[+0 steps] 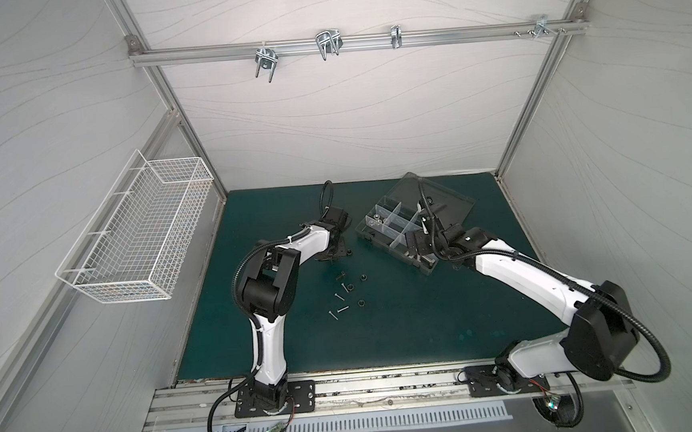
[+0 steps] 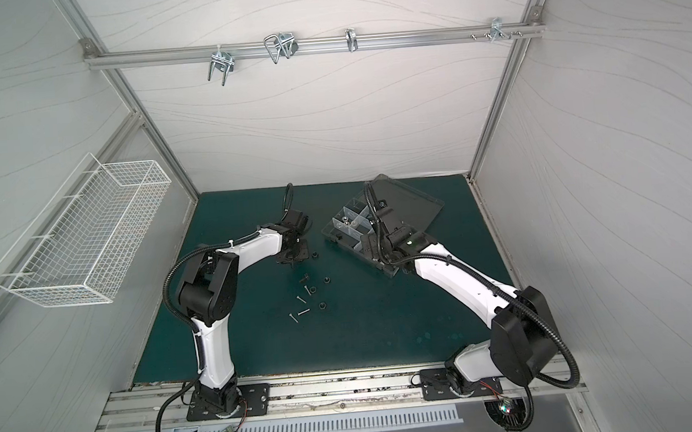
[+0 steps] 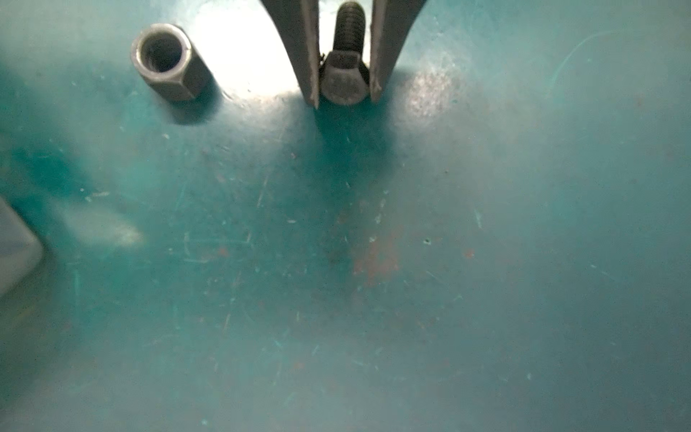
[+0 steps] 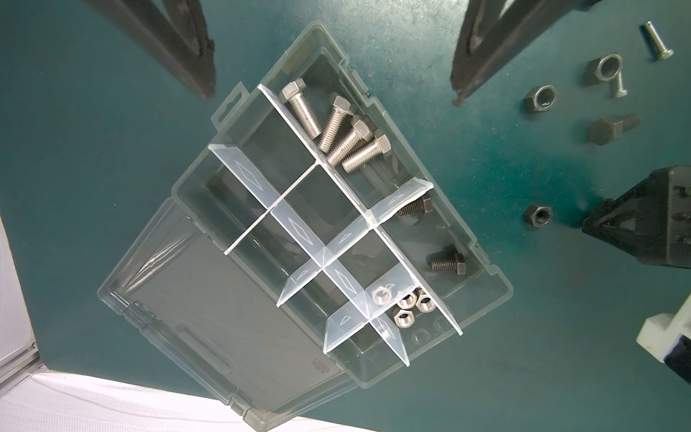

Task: Sort the screws and nuts into containers
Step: 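Lift the black bolt with the left gripper and carry it over the box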

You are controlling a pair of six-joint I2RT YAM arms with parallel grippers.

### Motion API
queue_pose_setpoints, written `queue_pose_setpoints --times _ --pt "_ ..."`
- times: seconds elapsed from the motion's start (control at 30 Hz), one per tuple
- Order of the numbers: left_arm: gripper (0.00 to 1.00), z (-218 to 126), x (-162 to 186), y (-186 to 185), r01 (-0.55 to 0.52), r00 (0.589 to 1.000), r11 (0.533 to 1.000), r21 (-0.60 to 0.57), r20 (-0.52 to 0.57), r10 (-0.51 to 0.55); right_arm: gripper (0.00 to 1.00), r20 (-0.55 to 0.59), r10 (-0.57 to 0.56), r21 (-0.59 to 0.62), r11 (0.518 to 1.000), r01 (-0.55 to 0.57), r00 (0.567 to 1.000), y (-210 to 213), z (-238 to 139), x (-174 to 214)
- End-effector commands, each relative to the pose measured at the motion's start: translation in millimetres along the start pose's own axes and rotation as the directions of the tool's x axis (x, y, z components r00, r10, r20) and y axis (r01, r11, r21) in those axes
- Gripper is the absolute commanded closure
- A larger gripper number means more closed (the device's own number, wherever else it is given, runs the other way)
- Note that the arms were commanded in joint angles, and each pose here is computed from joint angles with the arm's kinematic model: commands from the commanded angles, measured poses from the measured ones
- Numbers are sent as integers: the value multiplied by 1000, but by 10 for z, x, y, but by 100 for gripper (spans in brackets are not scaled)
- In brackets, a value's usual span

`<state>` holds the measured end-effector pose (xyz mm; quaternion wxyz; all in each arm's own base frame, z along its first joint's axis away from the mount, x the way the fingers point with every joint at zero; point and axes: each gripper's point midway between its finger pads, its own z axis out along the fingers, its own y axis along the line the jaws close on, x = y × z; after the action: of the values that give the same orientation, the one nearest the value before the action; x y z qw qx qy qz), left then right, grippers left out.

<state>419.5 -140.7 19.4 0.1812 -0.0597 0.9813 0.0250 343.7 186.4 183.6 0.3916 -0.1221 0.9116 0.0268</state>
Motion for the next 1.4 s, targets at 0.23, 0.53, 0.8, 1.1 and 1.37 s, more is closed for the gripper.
queue_pose_setpoints --times 0.23,0.53,0.8,1.1,1.37 --pt "94 -602 -294 -520 -95 989 991 95 119 83 1 81 52 33 998 -55 995 -124 -180 -165" --pt "94 -835 -497 -1059 -156 975 969 190 186 120 1 119 74 46 996 -80 990 -197 -277 -170" --pt "93 -775 -693 -1359 -183 970 960 214 196 141 1 127 76 53 995 -83 989 -227 -312 -160" --pt "87 -602 -741 -1529 -194 972 953 233 176 155 1 130 75 53 995 -83 989 -223 -312 -170" --pt "82 -530 -771 -1660 -200 972 943 267 177 156 1 129 82 52 995 -89 988 -225 -309 -161"
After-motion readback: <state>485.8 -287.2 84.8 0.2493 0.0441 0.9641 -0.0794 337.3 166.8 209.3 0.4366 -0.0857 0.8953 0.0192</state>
